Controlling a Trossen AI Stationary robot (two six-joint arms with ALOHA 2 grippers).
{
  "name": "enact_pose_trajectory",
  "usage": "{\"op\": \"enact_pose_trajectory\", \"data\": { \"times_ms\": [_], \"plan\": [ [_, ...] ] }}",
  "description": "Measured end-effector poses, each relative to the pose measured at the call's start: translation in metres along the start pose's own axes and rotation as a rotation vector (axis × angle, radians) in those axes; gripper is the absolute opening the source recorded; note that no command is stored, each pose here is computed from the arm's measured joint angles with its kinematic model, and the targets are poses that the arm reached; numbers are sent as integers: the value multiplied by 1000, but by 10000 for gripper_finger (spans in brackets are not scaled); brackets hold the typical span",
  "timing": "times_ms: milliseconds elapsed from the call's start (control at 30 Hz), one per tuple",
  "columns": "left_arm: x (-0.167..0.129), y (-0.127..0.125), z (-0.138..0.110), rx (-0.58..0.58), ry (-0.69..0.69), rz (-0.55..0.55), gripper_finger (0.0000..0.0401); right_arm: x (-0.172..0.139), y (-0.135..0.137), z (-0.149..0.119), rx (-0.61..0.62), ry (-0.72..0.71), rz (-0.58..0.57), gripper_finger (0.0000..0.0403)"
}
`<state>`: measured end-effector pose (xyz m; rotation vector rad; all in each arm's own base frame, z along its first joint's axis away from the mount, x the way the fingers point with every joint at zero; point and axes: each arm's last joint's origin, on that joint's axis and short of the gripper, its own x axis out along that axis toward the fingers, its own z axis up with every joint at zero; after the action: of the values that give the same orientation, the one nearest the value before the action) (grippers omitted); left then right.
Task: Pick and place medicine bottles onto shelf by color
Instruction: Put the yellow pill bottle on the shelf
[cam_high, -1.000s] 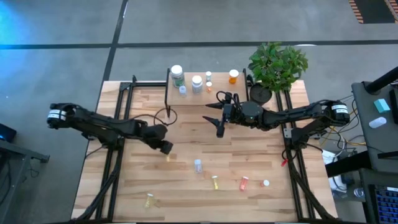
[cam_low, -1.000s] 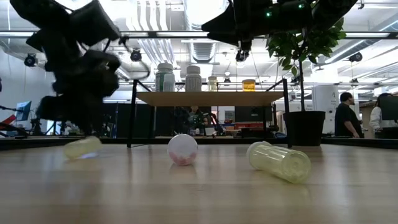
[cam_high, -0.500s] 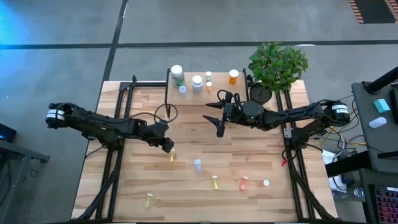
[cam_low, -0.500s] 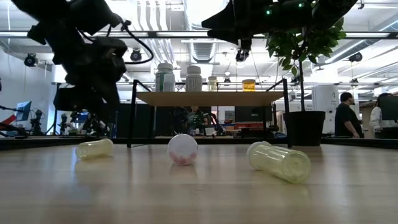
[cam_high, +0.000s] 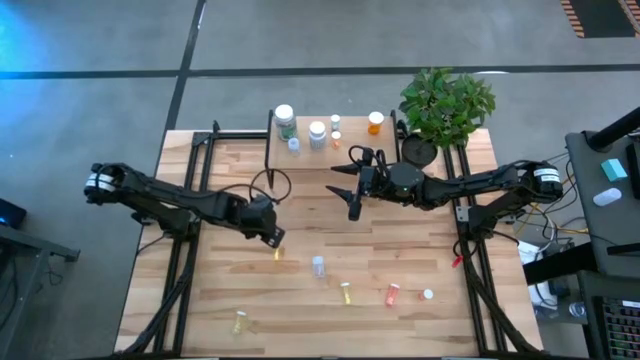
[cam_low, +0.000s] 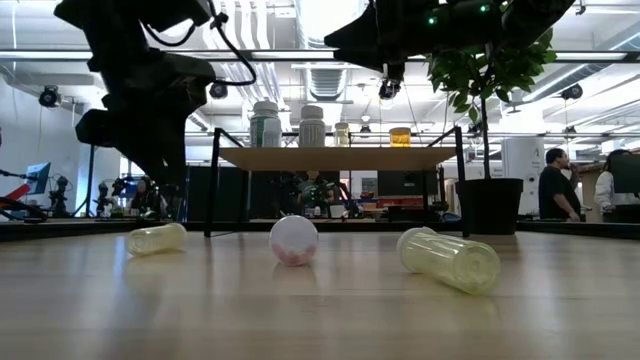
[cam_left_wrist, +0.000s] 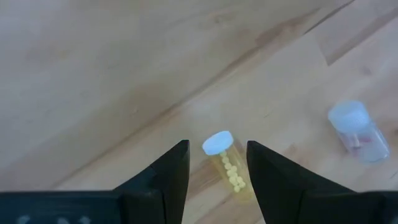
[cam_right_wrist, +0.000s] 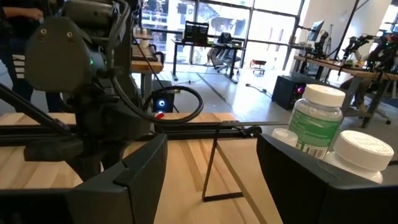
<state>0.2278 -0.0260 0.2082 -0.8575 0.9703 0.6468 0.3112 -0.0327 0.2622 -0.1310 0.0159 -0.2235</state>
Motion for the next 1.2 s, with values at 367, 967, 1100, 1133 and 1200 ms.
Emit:
{"op": "enact_pose_trajectory", "data": {
  "times_ms": [367,967,1100,1133,1200],
  "plan": [
    [22,-2,-8,-33,115,42,162,0,-1,-1,-58,18,-27,237],
    [56,-18,-8,-47,230,31,202,-2,-2,2,-63,11,-51,237],
    [47,-22,-4,-53,207,-25,202,-2,-2,2,-63,11,-51,237],
    [46,-25,-2,-63,196,-41,202,-2,-2,2,-63,10,-52,237],
    [46,-28,0,-81,167,-64,201,-2,-2,2,-63,9,-52,237]
  ]
}}
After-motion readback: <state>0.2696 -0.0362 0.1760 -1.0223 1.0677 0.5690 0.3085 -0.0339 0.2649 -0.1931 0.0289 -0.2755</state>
